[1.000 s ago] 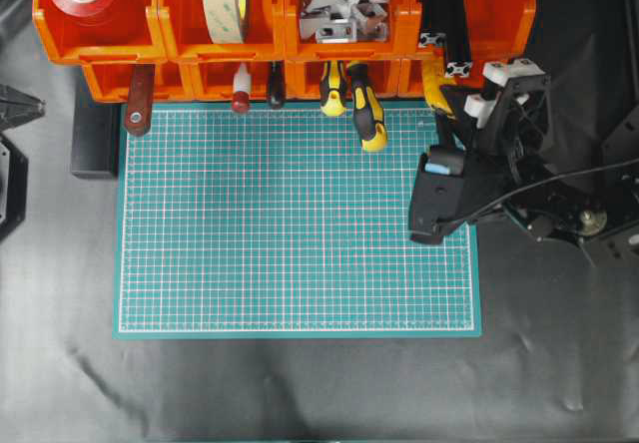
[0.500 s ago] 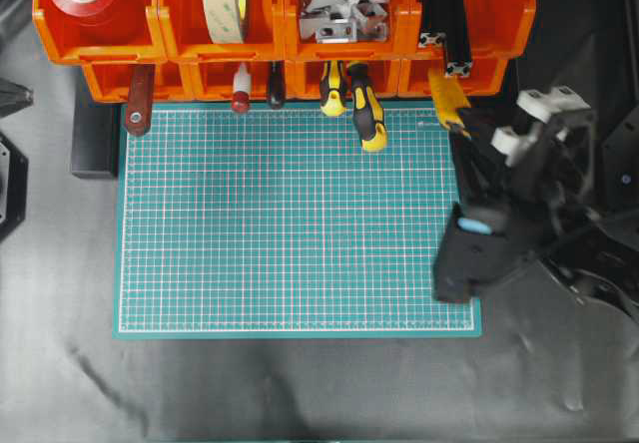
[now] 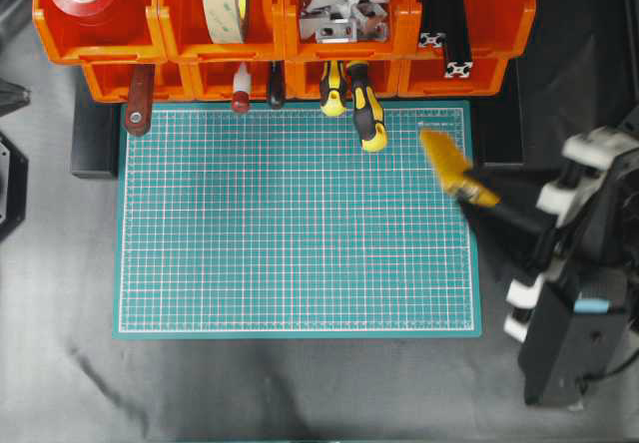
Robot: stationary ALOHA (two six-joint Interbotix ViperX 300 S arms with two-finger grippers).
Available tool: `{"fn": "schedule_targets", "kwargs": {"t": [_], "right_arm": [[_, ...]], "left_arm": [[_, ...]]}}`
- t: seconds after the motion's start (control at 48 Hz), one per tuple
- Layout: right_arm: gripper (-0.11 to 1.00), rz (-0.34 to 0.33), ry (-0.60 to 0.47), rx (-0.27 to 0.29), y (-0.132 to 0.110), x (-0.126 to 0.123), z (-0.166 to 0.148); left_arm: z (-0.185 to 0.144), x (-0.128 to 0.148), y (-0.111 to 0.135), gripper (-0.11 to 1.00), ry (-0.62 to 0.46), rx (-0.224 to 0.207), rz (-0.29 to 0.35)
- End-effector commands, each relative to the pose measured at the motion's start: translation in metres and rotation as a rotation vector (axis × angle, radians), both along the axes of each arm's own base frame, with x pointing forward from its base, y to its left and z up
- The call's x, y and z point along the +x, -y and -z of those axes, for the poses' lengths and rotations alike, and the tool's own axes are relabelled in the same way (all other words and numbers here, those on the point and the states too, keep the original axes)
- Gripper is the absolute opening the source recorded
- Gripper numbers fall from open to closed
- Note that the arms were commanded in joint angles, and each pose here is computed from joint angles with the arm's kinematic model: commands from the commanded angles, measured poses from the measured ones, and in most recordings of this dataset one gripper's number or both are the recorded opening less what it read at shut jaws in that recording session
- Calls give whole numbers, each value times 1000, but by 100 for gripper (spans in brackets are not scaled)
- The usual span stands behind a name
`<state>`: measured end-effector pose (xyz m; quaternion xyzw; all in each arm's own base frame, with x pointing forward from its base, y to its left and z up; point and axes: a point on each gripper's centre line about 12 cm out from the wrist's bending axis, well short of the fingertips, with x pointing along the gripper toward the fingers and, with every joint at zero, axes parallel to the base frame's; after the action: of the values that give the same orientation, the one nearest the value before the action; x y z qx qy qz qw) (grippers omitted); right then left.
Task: Pick cutter from container rack with right arm.
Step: 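Pull the cutter out of the rack and carry it over the mat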
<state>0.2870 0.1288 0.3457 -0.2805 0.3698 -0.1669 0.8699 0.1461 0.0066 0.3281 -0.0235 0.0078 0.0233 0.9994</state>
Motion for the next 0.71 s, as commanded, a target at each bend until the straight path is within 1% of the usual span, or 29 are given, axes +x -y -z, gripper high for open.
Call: {"fn": "schedule_targets", "kwargs": {"t": [0.0,0.146,0.25,0.333,0.5,0.604,0.688], "right_arm": [[27,-70,52,52,-9,11,-7],[27,-132,60,85,-14,27,5],[27,-186,51,116,-17,45,24],[27,-236,43,137,-18,62,44],[27,-278,-1,134,-8,95,86],[27,-315,-14,112,0,111,102],[27,-339,-31,79,11,123,113]], "left_arm": [[-14,-1,-1,0,35,0,-5],[-16,-3,-1,0,44,-10,-5],[-15,-3,-1,0,43,-27,-5],[-15,-3,-1,0,41,-32,-5],[-11,-2,-1,0,20,-36,-6],[-11,-3,-1,0,11,-37,-7],[-12,-3,-1,0,11,-38,-5]]}}
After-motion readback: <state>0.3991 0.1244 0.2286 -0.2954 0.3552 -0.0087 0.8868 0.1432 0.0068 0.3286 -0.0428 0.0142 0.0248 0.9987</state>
